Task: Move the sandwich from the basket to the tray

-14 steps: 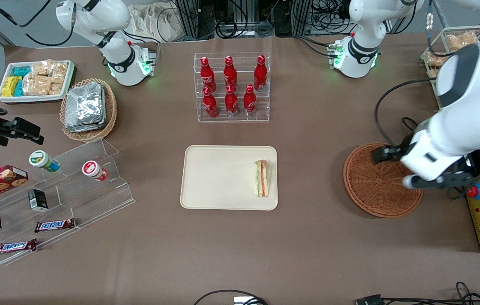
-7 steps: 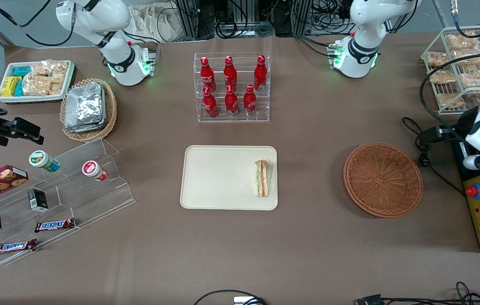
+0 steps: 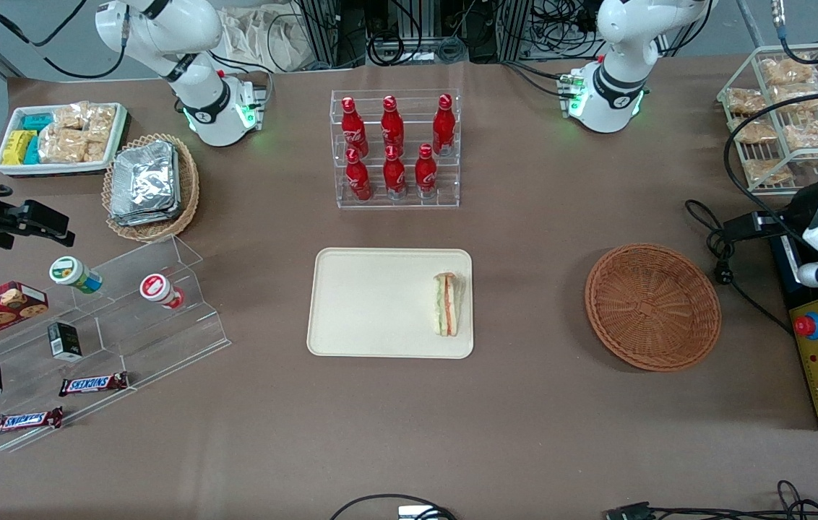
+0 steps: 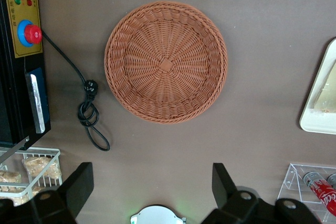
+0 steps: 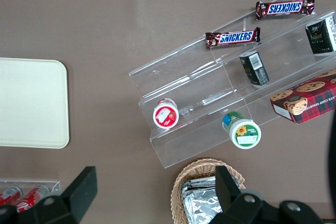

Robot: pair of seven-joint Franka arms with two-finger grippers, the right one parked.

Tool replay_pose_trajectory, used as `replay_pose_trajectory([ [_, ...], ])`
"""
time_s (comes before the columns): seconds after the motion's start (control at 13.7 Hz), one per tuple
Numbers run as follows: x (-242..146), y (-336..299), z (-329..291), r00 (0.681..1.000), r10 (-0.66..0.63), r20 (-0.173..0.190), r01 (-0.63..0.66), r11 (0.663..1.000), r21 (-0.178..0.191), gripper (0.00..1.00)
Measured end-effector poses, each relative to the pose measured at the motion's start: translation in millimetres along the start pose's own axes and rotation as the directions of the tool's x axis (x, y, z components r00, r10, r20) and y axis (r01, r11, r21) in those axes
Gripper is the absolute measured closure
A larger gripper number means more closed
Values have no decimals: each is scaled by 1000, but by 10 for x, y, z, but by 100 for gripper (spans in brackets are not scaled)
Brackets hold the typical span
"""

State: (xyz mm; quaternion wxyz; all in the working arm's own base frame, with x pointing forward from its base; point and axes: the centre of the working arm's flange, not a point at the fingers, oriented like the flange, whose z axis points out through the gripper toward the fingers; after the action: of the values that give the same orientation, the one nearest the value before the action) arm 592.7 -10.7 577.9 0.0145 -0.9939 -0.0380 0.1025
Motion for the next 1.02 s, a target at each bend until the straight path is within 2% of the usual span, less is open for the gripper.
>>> replay_pose_trajectory([
  [0.29,-79,0,8,1000,-6,6,6,1000,14,0],
  [0.59,-219,-28,4,1000,-12,2,12,998,56,0],
  [1.02,-449,-149,151,996,48,-74,-42,996,76,0],
])
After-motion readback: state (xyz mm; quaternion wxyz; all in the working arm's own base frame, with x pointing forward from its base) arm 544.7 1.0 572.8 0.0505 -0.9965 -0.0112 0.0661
